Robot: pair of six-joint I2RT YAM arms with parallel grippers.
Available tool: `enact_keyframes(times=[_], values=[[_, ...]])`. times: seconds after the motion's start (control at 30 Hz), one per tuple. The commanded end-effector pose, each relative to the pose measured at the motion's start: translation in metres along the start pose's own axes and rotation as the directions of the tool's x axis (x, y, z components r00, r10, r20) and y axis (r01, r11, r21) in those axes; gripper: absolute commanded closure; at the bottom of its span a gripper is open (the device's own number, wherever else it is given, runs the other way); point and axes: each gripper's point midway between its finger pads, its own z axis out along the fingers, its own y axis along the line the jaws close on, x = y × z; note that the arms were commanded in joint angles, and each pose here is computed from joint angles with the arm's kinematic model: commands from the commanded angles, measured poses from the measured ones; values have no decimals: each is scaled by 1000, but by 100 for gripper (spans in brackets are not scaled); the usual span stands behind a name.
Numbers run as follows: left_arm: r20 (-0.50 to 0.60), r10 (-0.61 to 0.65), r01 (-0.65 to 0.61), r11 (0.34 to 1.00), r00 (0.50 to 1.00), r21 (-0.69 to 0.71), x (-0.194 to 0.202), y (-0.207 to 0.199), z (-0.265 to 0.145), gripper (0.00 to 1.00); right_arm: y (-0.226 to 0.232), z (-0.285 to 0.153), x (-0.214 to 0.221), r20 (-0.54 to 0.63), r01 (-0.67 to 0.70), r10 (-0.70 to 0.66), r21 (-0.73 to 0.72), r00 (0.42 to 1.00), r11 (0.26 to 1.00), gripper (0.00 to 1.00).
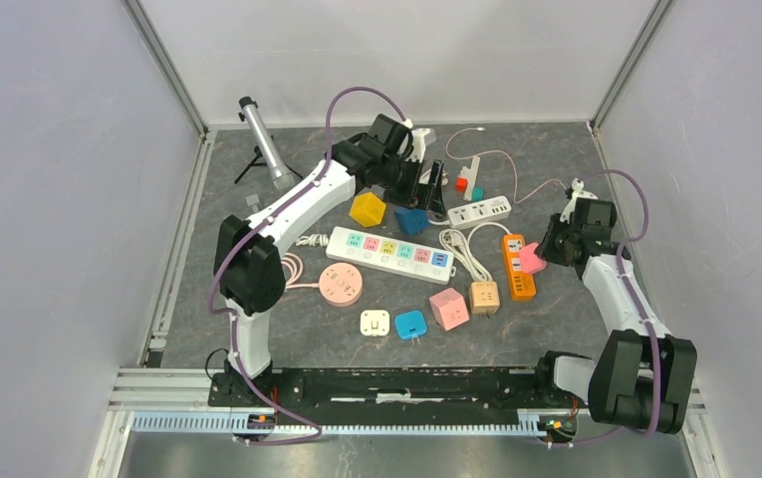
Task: Pull the plug off the socket
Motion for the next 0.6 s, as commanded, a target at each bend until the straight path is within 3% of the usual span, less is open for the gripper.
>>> enact_keyframes(times=[0.0,0.13,0.2,0.3,0.4,0.57], values=[[38,-12,9,998,999,67,-12,-20,-7,3,3,6,21,-56,-6,4,-24,998,1000,82],[28,-29,26,996,999,91,-10,-24,-2,4,16,5,22,-38,4,-8,-105,999,994,78],[24,-33,30,995,999,99,-9,-26,0,4,16,6,24,-37,6,-10,-110,999,994,66],[19,-35,33,994,999,102,-9,-28,3,4,4,8,32,-65,18,-21,-48,998,999,38],[19,-36,34,994,999,104,-10,-29,4,4,-6,11,37,-74,28,-28,-1,997,1000,20],[18,-42,40,994,999,105,-11,-29,7,4,10,15,32,-14,8,-9,-88,1000,996,15]])
